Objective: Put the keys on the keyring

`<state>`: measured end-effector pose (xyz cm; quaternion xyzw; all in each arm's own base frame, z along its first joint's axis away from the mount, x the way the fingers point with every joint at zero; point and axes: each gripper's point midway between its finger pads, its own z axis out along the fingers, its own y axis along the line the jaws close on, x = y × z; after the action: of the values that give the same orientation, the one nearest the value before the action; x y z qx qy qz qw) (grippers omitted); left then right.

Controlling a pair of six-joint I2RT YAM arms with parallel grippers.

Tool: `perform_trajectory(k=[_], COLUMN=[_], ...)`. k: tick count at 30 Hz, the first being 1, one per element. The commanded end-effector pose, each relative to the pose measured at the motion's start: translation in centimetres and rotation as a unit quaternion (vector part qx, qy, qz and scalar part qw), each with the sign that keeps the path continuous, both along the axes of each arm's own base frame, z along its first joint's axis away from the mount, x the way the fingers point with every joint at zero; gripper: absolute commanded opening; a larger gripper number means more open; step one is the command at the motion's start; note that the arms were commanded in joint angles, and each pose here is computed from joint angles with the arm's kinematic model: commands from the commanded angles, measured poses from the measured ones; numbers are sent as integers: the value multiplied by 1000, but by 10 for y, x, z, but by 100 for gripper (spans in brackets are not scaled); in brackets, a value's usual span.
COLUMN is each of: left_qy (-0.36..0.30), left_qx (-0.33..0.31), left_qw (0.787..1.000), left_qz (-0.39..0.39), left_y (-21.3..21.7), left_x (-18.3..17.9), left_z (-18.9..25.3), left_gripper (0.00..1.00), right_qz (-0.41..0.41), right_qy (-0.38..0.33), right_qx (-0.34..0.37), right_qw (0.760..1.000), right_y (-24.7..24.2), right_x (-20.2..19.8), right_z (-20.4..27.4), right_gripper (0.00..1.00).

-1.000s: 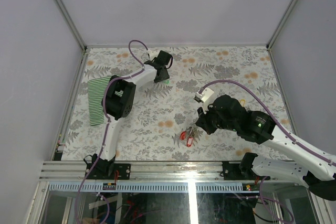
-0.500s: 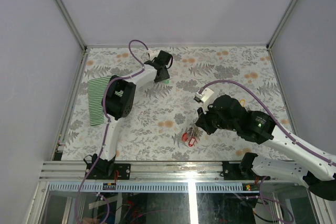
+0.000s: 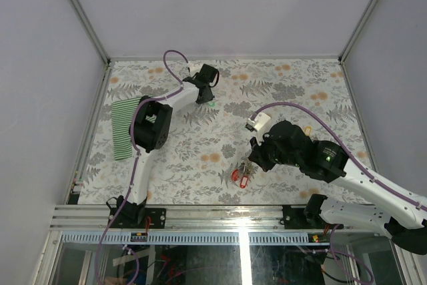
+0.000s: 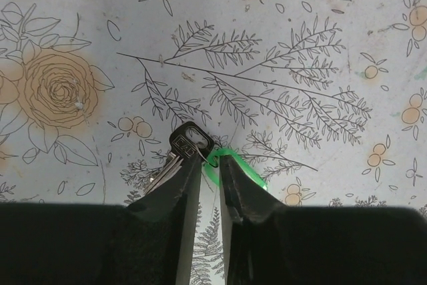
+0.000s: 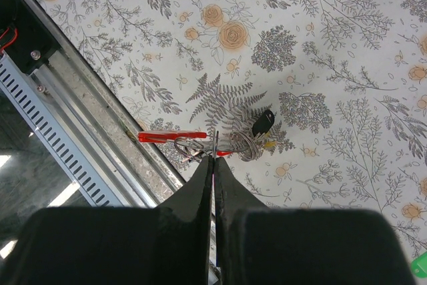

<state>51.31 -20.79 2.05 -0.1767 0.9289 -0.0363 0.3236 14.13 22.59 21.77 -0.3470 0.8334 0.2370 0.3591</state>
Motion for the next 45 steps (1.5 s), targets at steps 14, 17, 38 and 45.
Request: perform_trajectory(k=[14,17,38,45], left_qy=[-58,-60,-10,-11], left_qx=[15,25,-60,-66], left_qw=[997,992,871,871], left_qz=[-56,-108,-488,-487], left_y=[4,-3,-105,-112], left_x=[5,-13,-288,-300], left_z=[45,55,55,38], left_gripper=[0,0,0,0], right_qz=[7,5,-58,-53], right_qy=[-21,-30,-163,-136], right_qx=[22,17,-48,-56], right_qw=[1000,999,984,988], right_y=[3,0,-53,-46], right_x=[2,4,34,32], right_z=[14,15,35,25], right_gripper=[0,0,0,0])
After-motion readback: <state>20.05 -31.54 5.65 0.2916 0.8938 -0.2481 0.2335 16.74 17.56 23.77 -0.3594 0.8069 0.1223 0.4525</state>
